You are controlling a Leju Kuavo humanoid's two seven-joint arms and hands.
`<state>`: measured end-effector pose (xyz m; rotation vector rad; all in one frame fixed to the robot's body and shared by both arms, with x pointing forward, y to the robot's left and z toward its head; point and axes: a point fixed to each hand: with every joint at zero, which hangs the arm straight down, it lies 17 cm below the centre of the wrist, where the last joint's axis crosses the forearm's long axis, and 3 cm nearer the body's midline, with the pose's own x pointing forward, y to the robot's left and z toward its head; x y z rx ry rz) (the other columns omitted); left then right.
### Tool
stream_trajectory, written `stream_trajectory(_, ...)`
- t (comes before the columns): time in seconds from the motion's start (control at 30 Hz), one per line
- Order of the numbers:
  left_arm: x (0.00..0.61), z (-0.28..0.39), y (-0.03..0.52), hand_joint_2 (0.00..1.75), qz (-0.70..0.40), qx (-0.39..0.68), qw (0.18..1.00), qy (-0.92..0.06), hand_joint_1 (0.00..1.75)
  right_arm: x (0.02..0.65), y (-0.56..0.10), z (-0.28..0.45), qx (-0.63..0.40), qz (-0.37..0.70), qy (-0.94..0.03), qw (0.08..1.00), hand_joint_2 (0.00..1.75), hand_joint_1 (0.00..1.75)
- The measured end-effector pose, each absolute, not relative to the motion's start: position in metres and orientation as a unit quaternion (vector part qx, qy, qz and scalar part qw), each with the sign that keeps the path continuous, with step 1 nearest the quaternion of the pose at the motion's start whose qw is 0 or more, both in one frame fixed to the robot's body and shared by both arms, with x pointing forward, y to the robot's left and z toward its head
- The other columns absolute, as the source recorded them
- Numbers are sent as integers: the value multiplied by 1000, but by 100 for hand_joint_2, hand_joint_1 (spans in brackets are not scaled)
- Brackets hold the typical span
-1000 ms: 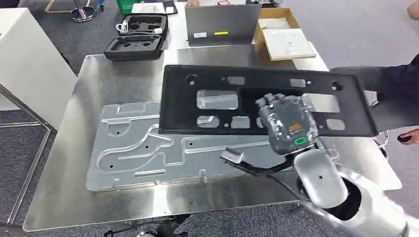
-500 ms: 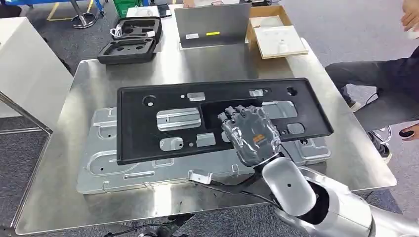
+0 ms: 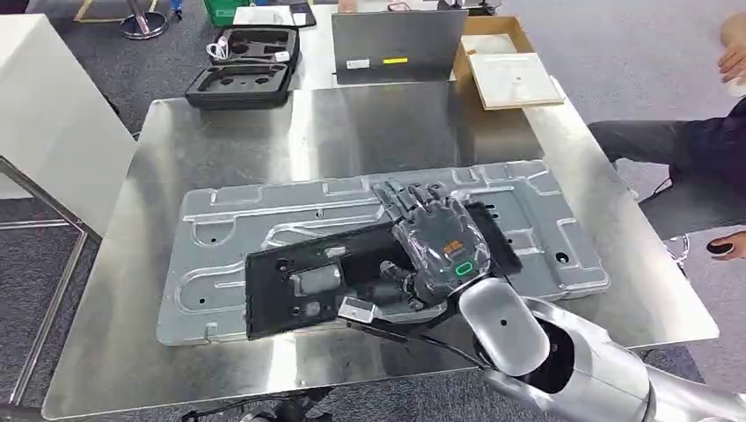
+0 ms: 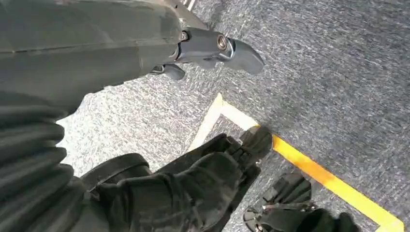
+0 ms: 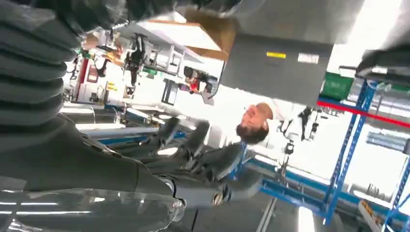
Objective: Take the parts from the cabinet and place them on the table.
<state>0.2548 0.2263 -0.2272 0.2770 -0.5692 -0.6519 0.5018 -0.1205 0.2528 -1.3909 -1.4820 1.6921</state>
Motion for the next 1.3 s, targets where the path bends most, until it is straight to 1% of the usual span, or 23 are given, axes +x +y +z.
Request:
stream_trajectory(0.53, 244, -232, 226, 0, -317, 128, 902, -264, 0, 501, -126, 234, -498, 617, -545, 274, 0, 0)
stream_trajectory(0.87, 238, -234, 235, 0, -305, 146, 902, -267, 0, 483, -124, 254, -477, 545, -618, 306, 0, 0)
stream_trajectory(1.03, 221, -240, 240, 0, -299, 151, 906, -259, 0, 461, -129, 264, -451, 496, -666, 328, 0, 0)
stream_trajectory(1.13, 215, -242, 241, 0, -296, 148, 909, -255, 0, 447, -134, 284, -439, 447, -705, 331, 0, 0)
stream_trajectory(1.3, 212, -243, 243, 0, -292, 147, 911, -253, 0, 426, -138, 295, -421, 404, -739, 338, 0, 0)
